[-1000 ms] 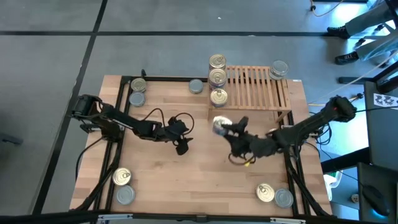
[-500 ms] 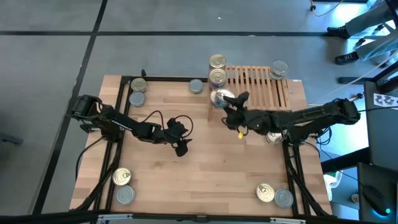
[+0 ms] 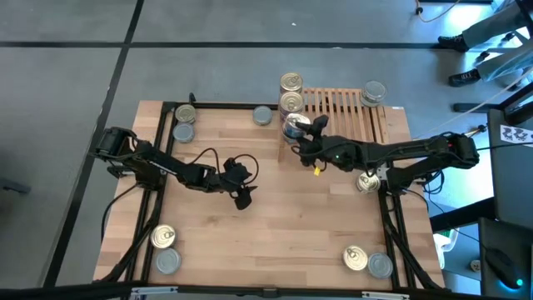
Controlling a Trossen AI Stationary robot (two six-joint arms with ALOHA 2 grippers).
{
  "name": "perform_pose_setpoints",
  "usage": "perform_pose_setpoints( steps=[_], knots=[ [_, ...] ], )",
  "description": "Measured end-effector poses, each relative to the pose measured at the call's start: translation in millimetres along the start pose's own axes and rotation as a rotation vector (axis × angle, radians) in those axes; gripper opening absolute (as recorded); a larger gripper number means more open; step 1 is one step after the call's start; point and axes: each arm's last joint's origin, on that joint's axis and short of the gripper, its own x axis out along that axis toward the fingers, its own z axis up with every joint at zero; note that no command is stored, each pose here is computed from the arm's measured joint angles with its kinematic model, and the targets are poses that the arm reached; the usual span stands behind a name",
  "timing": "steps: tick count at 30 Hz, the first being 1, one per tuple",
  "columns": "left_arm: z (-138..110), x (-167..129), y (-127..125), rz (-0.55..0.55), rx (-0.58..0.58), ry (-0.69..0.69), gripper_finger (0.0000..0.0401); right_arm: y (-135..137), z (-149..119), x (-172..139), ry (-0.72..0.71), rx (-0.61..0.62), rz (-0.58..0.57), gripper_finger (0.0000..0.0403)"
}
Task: Stack canned seafood by type on shelf
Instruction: Stack the blue-pink tuna can on top of the blue-pink tuna can on the shelf
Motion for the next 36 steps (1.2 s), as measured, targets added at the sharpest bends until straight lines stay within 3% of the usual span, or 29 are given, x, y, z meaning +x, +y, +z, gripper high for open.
perform_pose_setpoints(
  steps=[8, 11, 36],
  knots=[
    [0.1, -0.1, 0.0, 0.000, 0.000, 0.000, 0.0253, -0.4, -0.9, 1.2, 0.001, 0.086, 0.002, 0.0287],
    [0.1, -0.1, 0.0, 0.000, -0.001, -0.001, 0.0253, -0.3, 0.1, 1.2, -0.024, 0.159, 0.023, 0.0307],
    [0.2, -0.1, 0.0, 0.000, 0.000, 0.000, 0.0253, -4.7, 4.8, 0.9, -0.088, 0.468, 0.017, 0.0291]
  ],
)
